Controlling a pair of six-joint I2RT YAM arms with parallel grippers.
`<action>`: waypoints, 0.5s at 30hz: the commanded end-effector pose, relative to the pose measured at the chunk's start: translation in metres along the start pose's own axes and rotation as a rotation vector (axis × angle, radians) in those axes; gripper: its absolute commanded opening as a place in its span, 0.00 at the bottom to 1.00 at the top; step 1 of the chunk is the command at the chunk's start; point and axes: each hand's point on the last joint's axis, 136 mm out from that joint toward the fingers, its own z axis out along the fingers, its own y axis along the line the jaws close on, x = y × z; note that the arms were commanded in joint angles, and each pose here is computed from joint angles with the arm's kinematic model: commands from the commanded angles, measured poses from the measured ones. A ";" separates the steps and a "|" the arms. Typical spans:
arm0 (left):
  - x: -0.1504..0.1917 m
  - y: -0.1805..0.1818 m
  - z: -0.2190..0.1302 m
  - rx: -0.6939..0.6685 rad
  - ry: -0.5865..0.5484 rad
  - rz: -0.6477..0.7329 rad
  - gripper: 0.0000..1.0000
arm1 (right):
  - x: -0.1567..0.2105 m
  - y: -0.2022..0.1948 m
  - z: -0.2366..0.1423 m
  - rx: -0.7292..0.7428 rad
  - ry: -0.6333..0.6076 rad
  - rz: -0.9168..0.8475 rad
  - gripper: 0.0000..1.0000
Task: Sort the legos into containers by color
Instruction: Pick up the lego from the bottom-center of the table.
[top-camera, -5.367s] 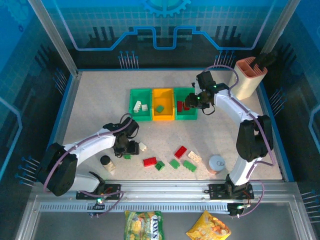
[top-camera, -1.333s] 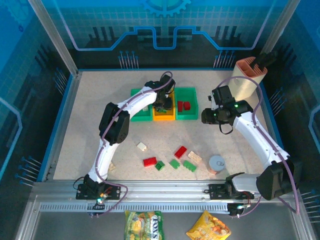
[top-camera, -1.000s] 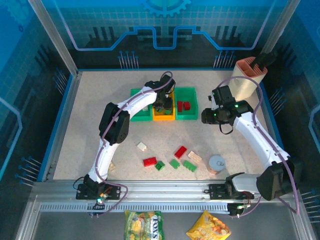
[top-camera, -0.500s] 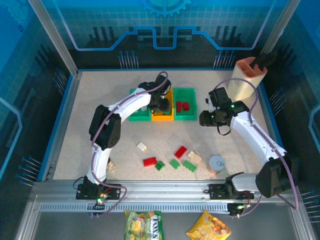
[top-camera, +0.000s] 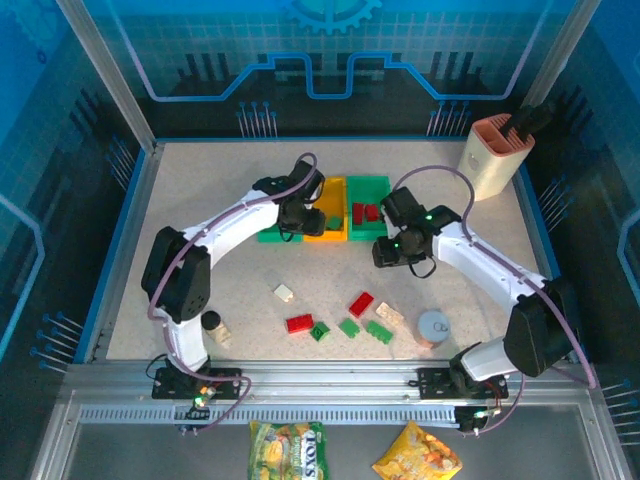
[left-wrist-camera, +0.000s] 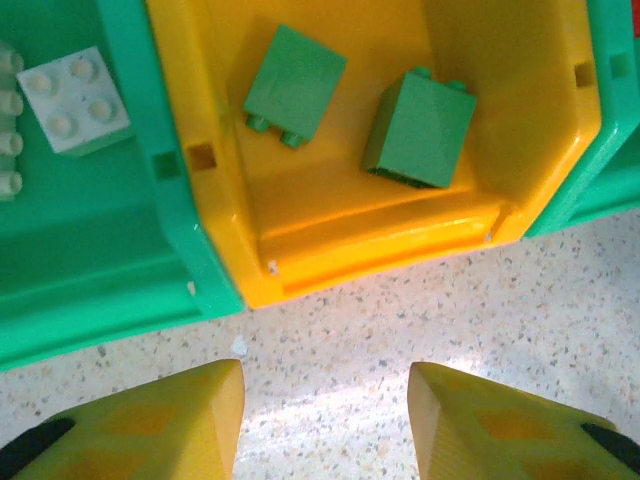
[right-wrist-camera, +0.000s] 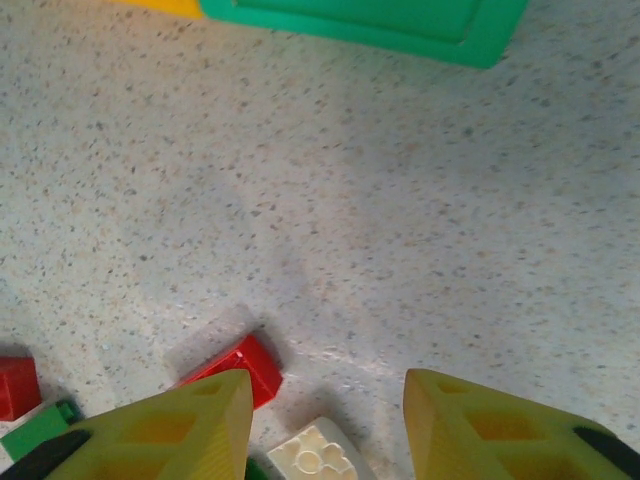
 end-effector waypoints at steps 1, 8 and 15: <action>0.001 0.005 -0.017 0.017 -0.036 -0.027 0.48 | 0.012 0.016 0.011 -0.016 0.047 -0.026 0.45; 0.018 0.020 -0.026 0.001 -0.045 -0.048 0.48 | 0.029 0.042 0.022 -0.018 0.108 -0.252 0.52; 0.032 0.035 -0.036 -0.019 -0.060 -0.080 0.48 | 0.052 0.057 0.031 -0.016 0.196 -0.454 0.63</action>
